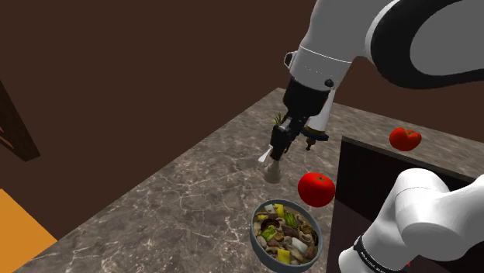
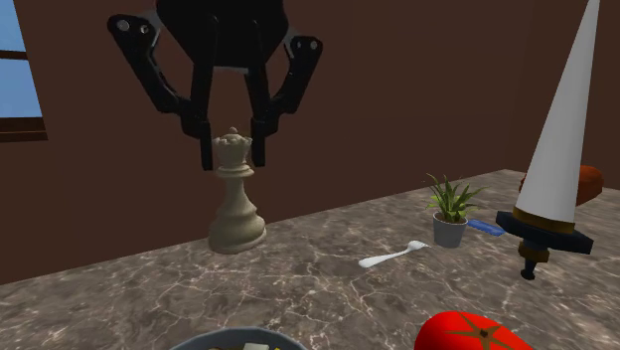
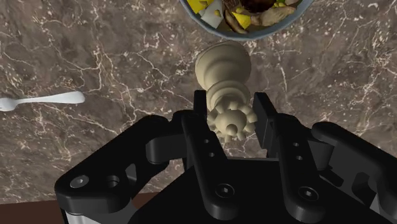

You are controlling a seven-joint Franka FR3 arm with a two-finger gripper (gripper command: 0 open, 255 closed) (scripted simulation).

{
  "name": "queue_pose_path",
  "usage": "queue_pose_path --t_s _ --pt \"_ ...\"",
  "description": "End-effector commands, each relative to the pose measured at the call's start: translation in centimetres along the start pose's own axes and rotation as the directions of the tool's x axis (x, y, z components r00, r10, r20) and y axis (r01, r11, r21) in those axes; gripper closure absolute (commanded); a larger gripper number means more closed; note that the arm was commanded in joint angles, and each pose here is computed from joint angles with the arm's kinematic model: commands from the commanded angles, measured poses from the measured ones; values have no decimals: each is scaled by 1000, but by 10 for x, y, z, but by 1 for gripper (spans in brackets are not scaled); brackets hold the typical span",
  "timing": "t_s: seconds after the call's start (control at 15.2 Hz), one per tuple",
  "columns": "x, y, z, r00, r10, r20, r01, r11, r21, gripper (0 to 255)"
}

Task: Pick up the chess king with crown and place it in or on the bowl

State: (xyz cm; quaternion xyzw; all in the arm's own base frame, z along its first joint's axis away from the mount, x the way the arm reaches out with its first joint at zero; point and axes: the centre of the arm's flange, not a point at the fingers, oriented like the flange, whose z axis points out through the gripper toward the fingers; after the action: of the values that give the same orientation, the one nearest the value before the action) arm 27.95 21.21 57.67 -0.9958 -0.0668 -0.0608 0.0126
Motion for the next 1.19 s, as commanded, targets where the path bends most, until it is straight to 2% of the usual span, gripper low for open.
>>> queue_pose_path --t_s 0.0,0.26,1.12 --pt "-26 -11 -5 1000 1 1 -1 1000 0 255" --pt "-80 -33 -18 1000 1 1 -1 1000 0 255" --pt "-89 -32 50 1000 1 1 -1 1000 0 255"
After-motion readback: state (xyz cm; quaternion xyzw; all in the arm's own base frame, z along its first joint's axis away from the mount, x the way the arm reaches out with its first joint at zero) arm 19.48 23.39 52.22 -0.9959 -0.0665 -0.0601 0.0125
